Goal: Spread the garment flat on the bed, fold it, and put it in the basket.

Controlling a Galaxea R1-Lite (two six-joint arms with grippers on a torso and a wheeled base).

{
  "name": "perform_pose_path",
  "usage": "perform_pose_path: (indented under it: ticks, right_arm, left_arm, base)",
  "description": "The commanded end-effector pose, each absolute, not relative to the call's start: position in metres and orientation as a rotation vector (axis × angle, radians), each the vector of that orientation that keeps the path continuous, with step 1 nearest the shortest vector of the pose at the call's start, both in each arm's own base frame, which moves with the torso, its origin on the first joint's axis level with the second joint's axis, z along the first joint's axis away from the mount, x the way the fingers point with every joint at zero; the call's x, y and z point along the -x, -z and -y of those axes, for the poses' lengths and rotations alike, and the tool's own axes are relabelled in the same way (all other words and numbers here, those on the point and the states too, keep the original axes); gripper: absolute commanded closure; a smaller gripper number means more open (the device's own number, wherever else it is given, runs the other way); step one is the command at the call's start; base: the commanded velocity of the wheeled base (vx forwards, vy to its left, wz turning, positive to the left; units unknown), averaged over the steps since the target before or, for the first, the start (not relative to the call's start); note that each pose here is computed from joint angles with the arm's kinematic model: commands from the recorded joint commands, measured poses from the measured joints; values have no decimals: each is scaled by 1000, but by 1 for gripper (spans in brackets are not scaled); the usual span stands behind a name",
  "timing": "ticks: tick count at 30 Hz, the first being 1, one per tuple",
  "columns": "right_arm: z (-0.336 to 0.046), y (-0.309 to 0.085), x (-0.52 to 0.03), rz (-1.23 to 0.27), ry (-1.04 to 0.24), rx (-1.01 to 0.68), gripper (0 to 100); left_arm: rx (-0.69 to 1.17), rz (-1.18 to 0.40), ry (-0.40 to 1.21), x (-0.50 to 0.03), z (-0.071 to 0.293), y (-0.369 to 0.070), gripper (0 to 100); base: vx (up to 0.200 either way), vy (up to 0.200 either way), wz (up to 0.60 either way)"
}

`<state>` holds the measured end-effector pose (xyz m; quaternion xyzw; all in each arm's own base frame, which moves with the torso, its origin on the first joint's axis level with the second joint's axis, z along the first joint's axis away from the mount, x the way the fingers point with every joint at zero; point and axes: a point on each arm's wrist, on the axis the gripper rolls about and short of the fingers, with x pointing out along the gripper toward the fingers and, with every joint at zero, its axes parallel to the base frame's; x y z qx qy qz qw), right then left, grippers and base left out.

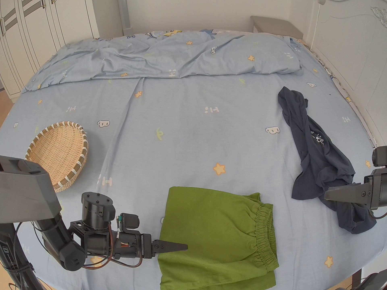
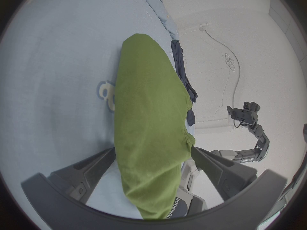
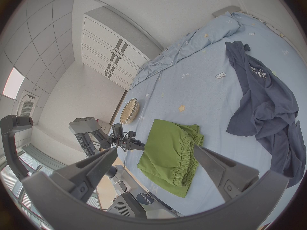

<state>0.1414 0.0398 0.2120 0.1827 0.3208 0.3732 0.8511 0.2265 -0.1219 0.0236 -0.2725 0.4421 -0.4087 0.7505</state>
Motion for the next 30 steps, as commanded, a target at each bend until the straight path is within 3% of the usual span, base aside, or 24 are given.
perform_pose_path:
  ticks: [1,8,18,19,26,30]
  right_arm:
    - [-41,-212,-141,-677,-793,-384,0]
    - [-43,-208,-142,-696,-802,-381,0]
    - [-43,-207,-143,-699,-803,-382,0]
    - [-43,-207,-143,-699,-803,-382,0]
    - [-43,-207,-143,-700,-803,-383,0]
    - [-43,-208,-143,-694,-801,-383,0]
  left_arm:
    - [561,-978,905,-233,143,-9,0]
    - [550,-949,963,-240,170,-10,0]
    - [610,-958,952,-236,166,-23,0]
    - [632,-952,952,-235,166,-29,100]
    - [723,-916,922,-234,146,-54,100]
    - [774,-959,1006,-232,125,-67,100]
  base:
    - [0,0,0]
    - [0,0,0]
    - [0,0,0]
    - [0,0,0]
    - [0,0,0]
    - [0,0,0]
